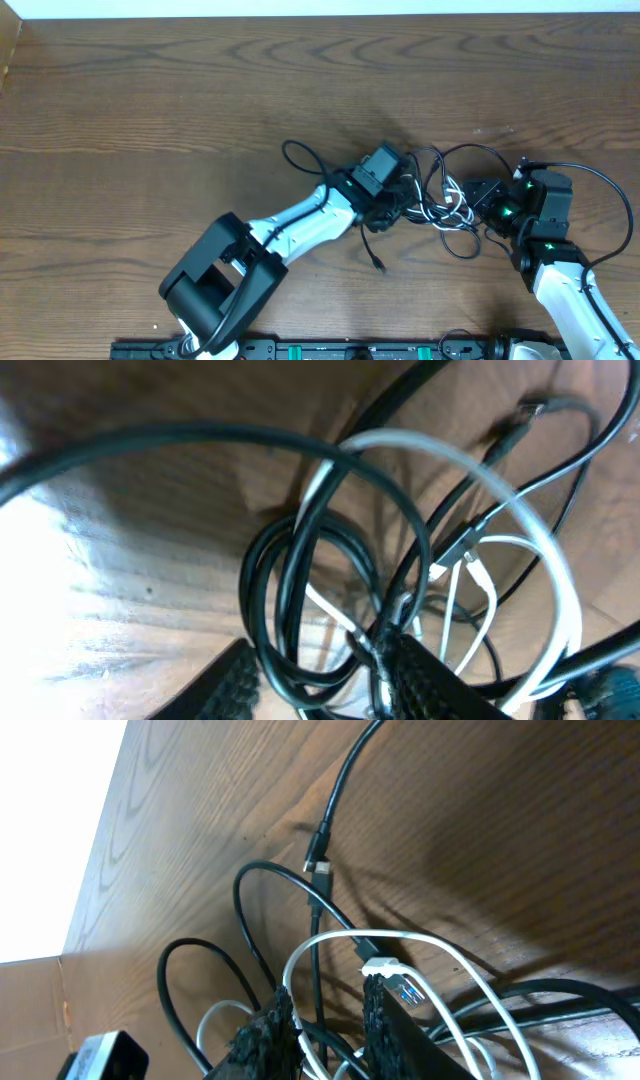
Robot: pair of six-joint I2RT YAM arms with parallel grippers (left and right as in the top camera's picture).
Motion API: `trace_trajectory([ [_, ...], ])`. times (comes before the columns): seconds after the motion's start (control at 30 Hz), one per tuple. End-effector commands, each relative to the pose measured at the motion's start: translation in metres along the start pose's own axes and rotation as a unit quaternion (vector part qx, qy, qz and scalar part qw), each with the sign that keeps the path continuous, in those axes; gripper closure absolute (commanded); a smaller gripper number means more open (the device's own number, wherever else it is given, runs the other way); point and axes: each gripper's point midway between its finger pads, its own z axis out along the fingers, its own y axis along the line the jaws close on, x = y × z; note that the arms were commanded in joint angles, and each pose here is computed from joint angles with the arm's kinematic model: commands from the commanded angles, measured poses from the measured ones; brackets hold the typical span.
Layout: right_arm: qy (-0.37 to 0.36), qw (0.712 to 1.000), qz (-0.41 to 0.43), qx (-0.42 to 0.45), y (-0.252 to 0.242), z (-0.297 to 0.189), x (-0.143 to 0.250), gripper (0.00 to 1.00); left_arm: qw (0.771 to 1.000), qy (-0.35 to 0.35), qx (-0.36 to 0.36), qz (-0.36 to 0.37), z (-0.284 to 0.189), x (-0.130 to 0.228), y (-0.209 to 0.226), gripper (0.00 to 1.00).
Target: Untangle cables
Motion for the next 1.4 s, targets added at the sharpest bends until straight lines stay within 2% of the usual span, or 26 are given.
trace_trajectory([
  [0.0, 0.002, 1.000, 0.005, 0.005, -0.002, 0.001, 0.002, 0.78, 0.999, -0.048, -0.021, -0.005, 0.005, -0.014, 0.009, 0.64],
  [0.17, 0.002, 1.000, 0.005, 0.005, -0.002, 0.001, 0.002, 0.78, 0.998, -0.050, -0.032, -0.006, 0.006, -0.014, 0.015, 0.64],
  [0.27, 0.002, 1.000, 0.005, 0.005, -0.002, 0.001, 0.002, 0.78, 0.998, -0.048, -0.037, -0.005, 0.008, -0.010, 0.017, 0.58],
  [0.4, 0.002, 1.000, 0.005, 0.005, -0.002, 0.001, 0.002, 0.78, 0.997, -0.045, -0.048, -0.043, 0.017, -0.004, 0.024, 0.58],
  [0.47, 0.002, 1.000, 0.005, 0.005, -0.002, 0.001, 0.002, 0.78, 0.996, -0.045, -0.056, -0.059, 0.022, -0.005, 0.030, 0.69],
  [0.57, 0.002, 1.000, 0.005, 0.005, -0.002, 0.001, 0.002, 0.78, 0.995, -0.037, -0.063, -0.067, 0.026, -0.003, 0.035, 0.92],
  [0.77, 0.003, 1.000, 0.006, 0.006, -0.003, 0.001, 0.003, 0.78, 0.997, -0.039, -0.062, -0.036, 0.025, -0.005, 0.033, 0.92],
  [0.9, 0.003, 1.000, 0.006, 0.006, -0.003, 0.001, 0.003, 0.76, 0.996, -0.047, -0.070, -0.014, 0.013, -0.022, 0.036, 0.93],
  [1.03, 0.005, 1.000, 0.005, 0.004, -0.002, 0.001, 0.003, 0.75, 0.990, -0.069, -0.091, -0.078, -0.024, -0.058, 0.050, 0.93],
  [1.1, 0.005, 1.000, 0.005, 0.004, -0.002, 0.001, 0.003, 0.75, 0.980, -0.065, -0.101, -0.159, -0.048, -0.072, 0.062, 0.93],
  [1.2, 0.006, 1.000, 0.006, 0.003, -0.002, 0.001, 0.004, 0.75, 0.962, -0.015, -0.080, -0.262, -0.078, -0.080, 0.062, 0.92],
  [1.3, 0.021, 1.000, 0.004, -0.013, 0.004, 0.001, 0.009, 0.73, 0.951, 0.068, -0.024, -0.301, -0.102, -0.083, 0.045, 0.92],
  [1.37, 0.040, 0.999, 0.002, -0.032, 0.012, 0.001, 0.016, 0.73, 0.950, 0.086, -0.011, -0.301, -0.108, -0.083, 0.042, 0.92],
])
